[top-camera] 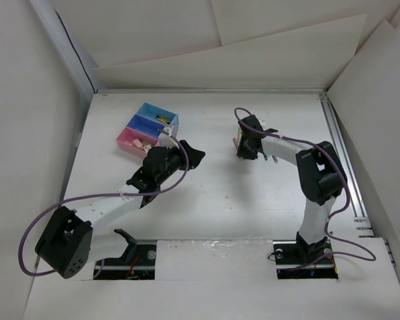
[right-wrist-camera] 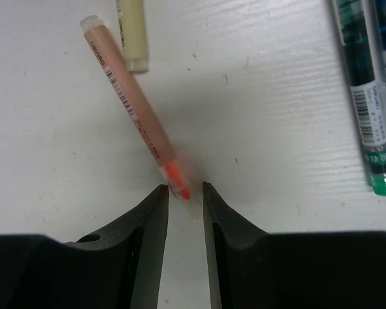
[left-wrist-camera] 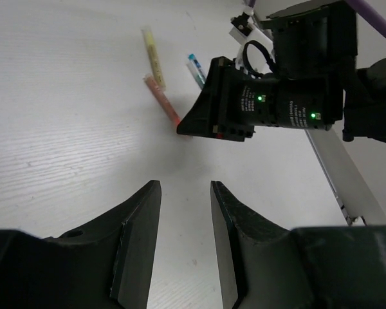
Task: Sort the stationery into containers
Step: Pick up the pen from the center of the board.
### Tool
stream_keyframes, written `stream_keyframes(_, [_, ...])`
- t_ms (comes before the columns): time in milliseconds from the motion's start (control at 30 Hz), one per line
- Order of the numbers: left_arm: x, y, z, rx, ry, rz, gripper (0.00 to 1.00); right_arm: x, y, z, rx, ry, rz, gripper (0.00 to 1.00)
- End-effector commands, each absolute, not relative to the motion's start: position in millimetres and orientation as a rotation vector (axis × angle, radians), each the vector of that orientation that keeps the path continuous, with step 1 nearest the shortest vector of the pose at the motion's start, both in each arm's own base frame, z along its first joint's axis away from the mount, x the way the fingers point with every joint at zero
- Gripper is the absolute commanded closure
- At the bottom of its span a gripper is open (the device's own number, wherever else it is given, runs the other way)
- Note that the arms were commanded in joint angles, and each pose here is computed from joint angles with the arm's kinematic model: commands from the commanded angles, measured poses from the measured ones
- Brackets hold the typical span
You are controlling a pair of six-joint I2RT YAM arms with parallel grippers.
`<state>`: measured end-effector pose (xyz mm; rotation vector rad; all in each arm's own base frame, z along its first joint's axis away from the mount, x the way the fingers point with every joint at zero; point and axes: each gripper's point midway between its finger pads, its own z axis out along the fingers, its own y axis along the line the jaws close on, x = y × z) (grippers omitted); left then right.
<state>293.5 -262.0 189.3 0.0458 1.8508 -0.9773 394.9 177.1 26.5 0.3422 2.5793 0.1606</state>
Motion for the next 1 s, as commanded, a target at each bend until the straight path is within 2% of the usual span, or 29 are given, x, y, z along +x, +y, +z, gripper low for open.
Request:
stream_keyframes(0, [300, -253, 194, -0.025, 1.839, -0.953, 0.67, 401, 182, 23, 0.344, 2.572, 0.131, 0.66])
stream_keyframes(167, [303, -250, 194, -0.042, 1.835, -0.935, 0.67, 400, 192, 18, 0.318, 2.577, 0.138, 0.68])
stream_keyframes(300, [308, -251, 187, -0.052, 1.866, -0.91, 0.64, 402, 197, 22, 0.302, 2.56, 0.126, 0.86])
stream_keyframes(367, [308, -251, 180, -0.062, 1.892, -0.906, 0.63, 403, 197, 27, 0.291, 2.55, 0.131, 0.9])
stream_keyframes(500, [309, -252, 175, -0.071, 1.903, -0.908, 0.61, 384, 210, 34, 0.241, 2.547, 0.193, 0.92])
stream_keyframes(700, [310, -261, 175, -0.055, 1.901, -0.948, 0.61, 379, 225, 76, 0.162, 2.452, 0.3, 0.95])
stream_keyframes(833, [307, -271, 172, -0.011, 1.921, -0.994, 0.52, 367, 241, 108, 0.088, 2.392, 0.406, 0.99])
stream_keyframes(967, [312, -283, 177, 0.006, 1.935, -1.03, 0.48, 349, 255, 131, -0.02, 2.34, 0.536, 1.0])
